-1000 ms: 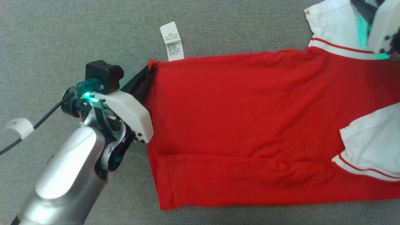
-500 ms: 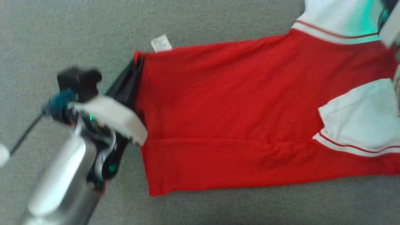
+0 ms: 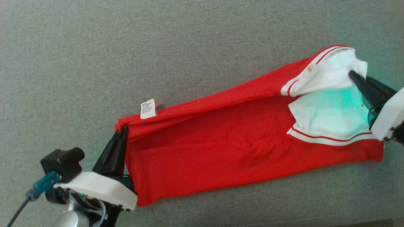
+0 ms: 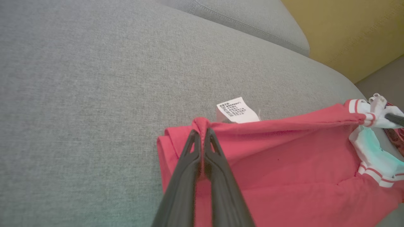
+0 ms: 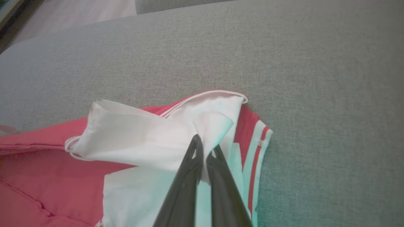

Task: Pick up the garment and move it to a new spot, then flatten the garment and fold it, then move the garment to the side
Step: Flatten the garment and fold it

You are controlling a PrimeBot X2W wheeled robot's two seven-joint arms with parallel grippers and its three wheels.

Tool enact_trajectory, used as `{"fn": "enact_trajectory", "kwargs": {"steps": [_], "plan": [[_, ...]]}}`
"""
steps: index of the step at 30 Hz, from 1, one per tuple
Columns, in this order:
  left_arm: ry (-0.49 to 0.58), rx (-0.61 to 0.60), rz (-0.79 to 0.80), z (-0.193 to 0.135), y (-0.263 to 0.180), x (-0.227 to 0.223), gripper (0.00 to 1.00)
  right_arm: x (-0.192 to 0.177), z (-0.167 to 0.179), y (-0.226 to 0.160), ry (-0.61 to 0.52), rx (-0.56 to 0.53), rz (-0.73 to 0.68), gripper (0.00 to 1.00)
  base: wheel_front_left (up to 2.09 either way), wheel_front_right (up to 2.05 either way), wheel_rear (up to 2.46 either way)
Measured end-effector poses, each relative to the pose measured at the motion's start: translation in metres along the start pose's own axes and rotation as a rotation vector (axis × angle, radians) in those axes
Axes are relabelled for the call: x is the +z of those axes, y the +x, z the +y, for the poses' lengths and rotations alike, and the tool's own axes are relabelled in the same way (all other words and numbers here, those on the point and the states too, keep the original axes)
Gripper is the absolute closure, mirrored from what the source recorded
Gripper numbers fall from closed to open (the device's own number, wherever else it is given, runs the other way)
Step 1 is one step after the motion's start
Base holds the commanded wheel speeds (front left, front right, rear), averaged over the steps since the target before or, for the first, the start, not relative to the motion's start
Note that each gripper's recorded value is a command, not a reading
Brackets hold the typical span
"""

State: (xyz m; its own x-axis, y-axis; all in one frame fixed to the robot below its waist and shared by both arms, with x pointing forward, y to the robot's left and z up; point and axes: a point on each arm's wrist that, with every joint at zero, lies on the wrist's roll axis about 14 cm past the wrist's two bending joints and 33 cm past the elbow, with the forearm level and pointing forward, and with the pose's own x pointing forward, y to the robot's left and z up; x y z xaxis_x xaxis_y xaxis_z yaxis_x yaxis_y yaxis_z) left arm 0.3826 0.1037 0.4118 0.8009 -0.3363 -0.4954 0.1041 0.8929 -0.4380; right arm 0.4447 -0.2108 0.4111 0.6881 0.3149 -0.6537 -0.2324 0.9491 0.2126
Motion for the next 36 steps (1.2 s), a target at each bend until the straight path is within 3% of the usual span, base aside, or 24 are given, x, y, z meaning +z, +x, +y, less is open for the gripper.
{"fn": "enact_trajectory", "kwargs": {"steps": [16,17,18,24,27,32,36], "plan": [[0.025,-0.032,-0.033,-0.009,-0.01,0.012,1.0,-0.028,0.006,-0.021,0.079,-0.005,0.053,1.0,0.0,0.0,0.0],[0.029,-0.03,-0.021,-0.008,-0.011,0.008,0.69,-0.029,0.006,-0.022,0.088,-0.008,0.053,0.42,0.0,0.0,0.0],[0.054,-0.023,0.014,-0.006,-0.014,-0.003,0.0,-0.035,0.008,-0.021,0.103,-0.005,0.08,0.0,0.0,0.0,0.0],[0.154,0.054,0.15,0.016,-0.031,-0.046,0.0,-0.051,0.007,-0.024,0.112,-0.009,0.15,0.0,0.0,0.0,0.0],[0.152,0.163,-0.032,0.034,-0.03,-0.014,0.0,-0.04,-0.006,-0.025,0.137,-0.043,0.111,0.0,0.0,0.0,0.0],[0.252,0.258,-0.392,0.038,-0.036,0.048,0.0,-0.03,-0.013,-0.016,0.15,-0.086,0.086,0.0,0.0,0.0,0.0],[0.261,0.288,-0.485,0.035,-0.038,0.055,0.0,-0.041,-0.011,-0.001,0.123,-0.108,0.156,0.0,0.0,0.0,0.0]]}}
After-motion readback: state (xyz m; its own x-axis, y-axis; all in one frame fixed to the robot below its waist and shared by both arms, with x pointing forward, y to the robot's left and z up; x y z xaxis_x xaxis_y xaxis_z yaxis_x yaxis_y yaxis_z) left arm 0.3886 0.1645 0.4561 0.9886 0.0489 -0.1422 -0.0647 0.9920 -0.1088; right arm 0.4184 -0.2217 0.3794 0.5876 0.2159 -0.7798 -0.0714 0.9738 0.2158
